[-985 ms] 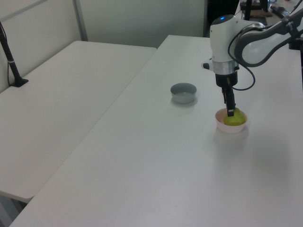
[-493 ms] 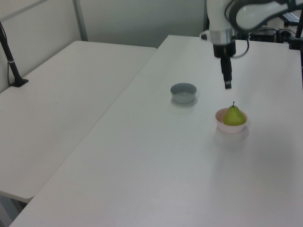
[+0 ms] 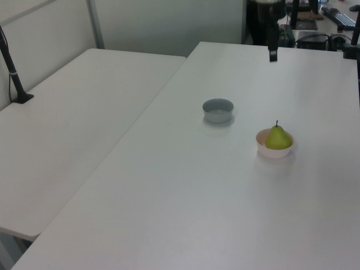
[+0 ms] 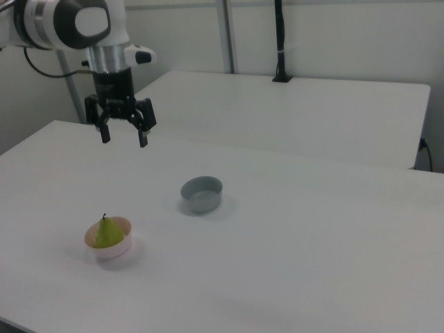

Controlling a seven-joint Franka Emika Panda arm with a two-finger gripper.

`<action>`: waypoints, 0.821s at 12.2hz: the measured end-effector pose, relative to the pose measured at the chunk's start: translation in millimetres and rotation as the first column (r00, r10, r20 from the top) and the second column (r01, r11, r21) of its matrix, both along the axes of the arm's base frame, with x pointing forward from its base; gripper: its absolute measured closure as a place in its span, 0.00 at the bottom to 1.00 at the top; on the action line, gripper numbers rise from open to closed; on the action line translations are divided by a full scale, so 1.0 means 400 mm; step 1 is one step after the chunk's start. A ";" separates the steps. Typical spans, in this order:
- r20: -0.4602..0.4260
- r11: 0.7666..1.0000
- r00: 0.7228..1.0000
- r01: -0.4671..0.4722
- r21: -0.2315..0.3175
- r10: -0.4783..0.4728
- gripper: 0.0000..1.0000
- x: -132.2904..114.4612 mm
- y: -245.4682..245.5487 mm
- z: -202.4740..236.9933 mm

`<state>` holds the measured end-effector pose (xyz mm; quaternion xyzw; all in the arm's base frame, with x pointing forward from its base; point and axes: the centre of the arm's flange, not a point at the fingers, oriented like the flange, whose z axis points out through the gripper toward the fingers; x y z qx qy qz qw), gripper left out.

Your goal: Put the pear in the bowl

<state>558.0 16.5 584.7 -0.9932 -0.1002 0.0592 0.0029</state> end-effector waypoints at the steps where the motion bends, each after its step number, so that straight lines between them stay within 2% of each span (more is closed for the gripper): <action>1: 0.019 1.000 1.000 0.021 0.001 -0.021 0.00 -0.002 -0.030 0.034; 4: 0.064 0.997 0.995 0.082 0.007 -0.082 0.00 -0.025 -0.116 0.097; 7: 0.085 0.995 0.991 0.099 0.009 -0.099 0.00 -0.028 -0.168 0.107; 10: 0.171 0.991 0.976 0.135 0.023 -0.137 0.00 -0.011 -0.220 0.127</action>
